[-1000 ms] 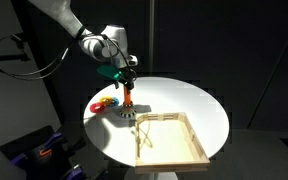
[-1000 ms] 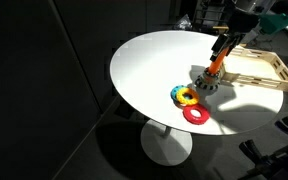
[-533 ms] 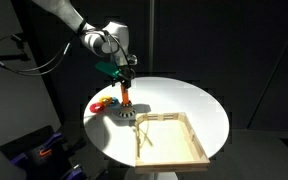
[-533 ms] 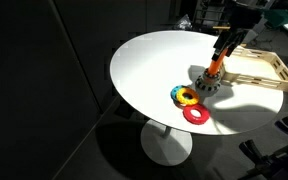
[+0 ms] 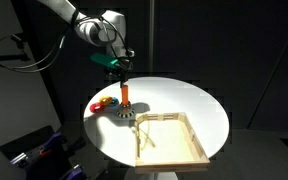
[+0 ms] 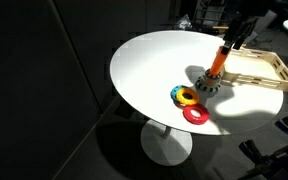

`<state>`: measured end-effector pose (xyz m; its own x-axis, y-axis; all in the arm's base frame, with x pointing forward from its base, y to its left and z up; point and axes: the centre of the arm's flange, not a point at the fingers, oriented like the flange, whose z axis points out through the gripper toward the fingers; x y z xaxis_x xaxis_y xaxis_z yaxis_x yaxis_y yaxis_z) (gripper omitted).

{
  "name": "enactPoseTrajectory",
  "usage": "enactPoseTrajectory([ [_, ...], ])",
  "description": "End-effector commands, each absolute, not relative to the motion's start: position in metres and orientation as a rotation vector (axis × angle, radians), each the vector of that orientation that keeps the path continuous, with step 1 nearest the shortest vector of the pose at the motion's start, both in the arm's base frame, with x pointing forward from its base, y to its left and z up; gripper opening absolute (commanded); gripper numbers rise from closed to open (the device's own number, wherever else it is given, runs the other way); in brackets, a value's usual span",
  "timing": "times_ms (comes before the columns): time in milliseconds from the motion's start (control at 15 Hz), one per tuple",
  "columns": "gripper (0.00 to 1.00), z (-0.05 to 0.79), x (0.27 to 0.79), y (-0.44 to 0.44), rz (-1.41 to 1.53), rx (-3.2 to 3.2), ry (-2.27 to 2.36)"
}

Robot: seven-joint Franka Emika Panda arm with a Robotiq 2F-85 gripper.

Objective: Put the striped ring through the pole

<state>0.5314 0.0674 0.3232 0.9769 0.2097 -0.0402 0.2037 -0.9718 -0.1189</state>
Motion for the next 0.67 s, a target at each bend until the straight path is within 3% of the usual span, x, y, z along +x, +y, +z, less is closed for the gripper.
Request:
enactPoseTrajectory([
  [0,1.00,0.350,0.517,0.069,0.088,-3.057,-0.330],
  [600,1.00,0.350,0.519,0.070,0.084,-3.050,-0.353],
])
